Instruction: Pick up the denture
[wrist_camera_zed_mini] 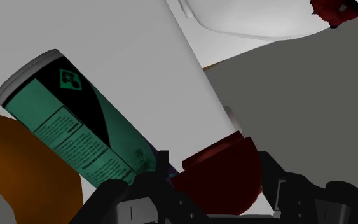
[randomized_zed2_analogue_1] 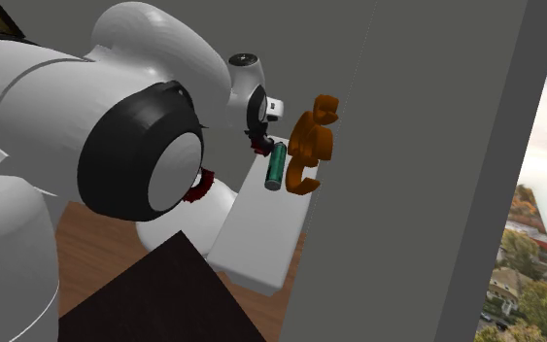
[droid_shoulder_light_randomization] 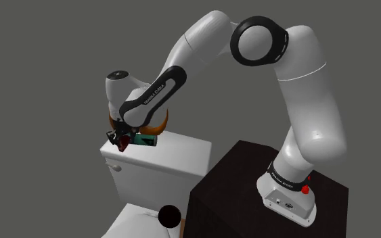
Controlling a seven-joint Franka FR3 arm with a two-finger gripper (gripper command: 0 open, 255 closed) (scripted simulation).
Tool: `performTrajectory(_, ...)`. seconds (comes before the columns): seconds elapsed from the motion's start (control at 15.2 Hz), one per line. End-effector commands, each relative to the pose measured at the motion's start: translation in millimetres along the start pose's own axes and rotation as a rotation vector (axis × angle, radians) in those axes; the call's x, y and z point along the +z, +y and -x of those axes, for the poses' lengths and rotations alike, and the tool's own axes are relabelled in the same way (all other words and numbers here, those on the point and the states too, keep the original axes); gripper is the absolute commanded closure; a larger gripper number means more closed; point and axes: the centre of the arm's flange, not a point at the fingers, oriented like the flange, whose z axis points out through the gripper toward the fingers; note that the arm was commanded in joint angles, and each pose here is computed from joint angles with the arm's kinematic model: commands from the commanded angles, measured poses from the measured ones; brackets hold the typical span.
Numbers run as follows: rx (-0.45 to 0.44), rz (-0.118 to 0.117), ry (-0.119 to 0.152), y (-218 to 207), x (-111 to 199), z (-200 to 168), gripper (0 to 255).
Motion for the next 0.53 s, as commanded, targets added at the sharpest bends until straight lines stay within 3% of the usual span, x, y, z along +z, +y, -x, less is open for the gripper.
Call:
performTrajectory(0.0,0.0,0.0,0.0,-0.6,-9.9,-0.8,255)
performTrajectory(0.46,0.0,0.0,0.0,-1.0,-46.6,-4.6,255)
